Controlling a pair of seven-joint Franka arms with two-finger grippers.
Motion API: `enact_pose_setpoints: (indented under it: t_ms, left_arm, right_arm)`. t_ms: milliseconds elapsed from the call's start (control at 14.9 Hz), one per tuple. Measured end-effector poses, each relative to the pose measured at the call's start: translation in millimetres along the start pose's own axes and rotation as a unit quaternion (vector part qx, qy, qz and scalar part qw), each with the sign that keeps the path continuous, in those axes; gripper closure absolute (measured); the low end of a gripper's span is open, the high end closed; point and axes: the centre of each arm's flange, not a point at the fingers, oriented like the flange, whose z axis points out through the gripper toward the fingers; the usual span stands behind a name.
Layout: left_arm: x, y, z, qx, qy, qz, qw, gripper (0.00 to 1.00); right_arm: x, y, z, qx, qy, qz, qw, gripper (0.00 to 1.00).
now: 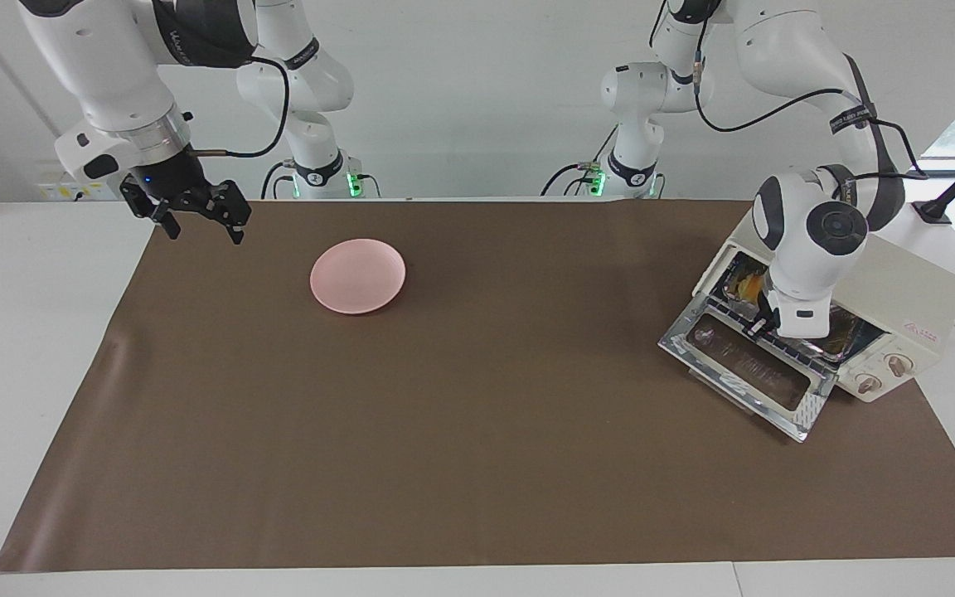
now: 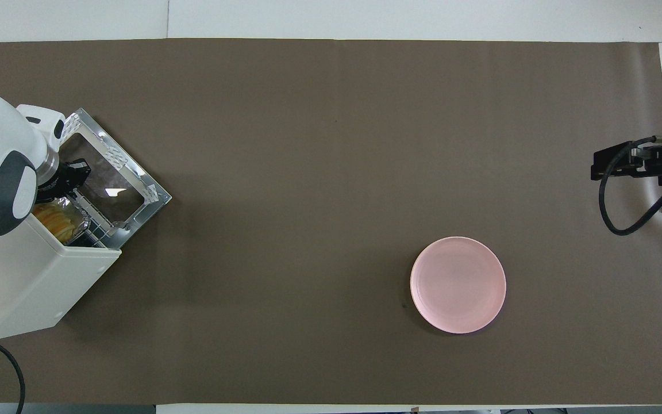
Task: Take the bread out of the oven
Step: 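Reach the left gripper into the oven and grasp the foil tray, then pull the foil tray out with the left gripper and set it down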
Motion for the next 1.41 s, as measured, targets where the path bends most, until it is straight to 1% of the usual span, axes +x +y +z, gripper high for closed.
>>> enact_pose_setpoints:
  t_ms: [134, 268, 537, 671, 738, 805, 872, 1006, 1141, 1409]
  left_arm:
    - [1.0, -2.8, 0.5, 0.004, 0.003, 0.001, 1.0, 0.99]
    - [1.7, -0.9, -2.6, 0.001, 0.007, 0.002, 1.0, 0.99]
    - [2.7, 14.7, -27.3, -0.012, 0.03, 0.013, 0.999, 0.99]
    - [-3.4, 37.1, -46.2, -0.027, 0.043, 0.026, 0.998, 0.99]
    - [-11.7, 57.5, -59.4, -0.045, 0.045, 0.035, 0.997, 0.99]
    - [-25.2, 85.0, -76.0, -0.066, 0.047, 0.049, 0.996, 0.99]
    - [-41.8, 112.4, -91.1, -0.079, 0.049, 0.068, 0.993, 0.99]
    - [-78.2, 157.5, -114.2, -0.086, 0.051, 0.107, 0.989, 0.99]
    - [-115.8, 192.4, -127.1, -0.093, 0.053, 0.144, 0.984, 0.99]
    - [-191.4, 244.4, -149.9, -0.145, 0.016, 0.186, 0.972, 0.99]
  right_arm:
    - [0.0, 0.0, 0.0, 0.0, 0.0, 0.0, 1.0, 0.0]
    - [0.0, 0.0, 0.0, 0.0, 0.0, 0.0, 1.0, 0.0]
    - [0.0, 0.0, 0.0, 0.0, 0.0, 0.0, 1.0, 0.0]
    - [0.0, 0.0, 0.0, 0.0, 0.0, 0.0, 1.0, 0.0]
    - [0.0, 0.0, 0.0, 0.0, 0.0, 0.0, 1.0, 0.0]
    - [0.0, 0.0, 0.0, 0.0, 0.0, 0.0, 1.0, 0.0]
    - [0.0, 0.0, 0.0, 0.0, 0.0, 0.0, 1.0, 0.0]
    - [0.0, 0.0, 0.0, 0.0, 0.0, 0.0, 1.0, 0.0]
    - [0.0, 0.0, 0.0, 0.0, 0.0, 0.0, 1.0, 0.0]
    - [0.0, 0.0, 0.0, 0.0, 0.0, 0.0, 1.0, 0.0]
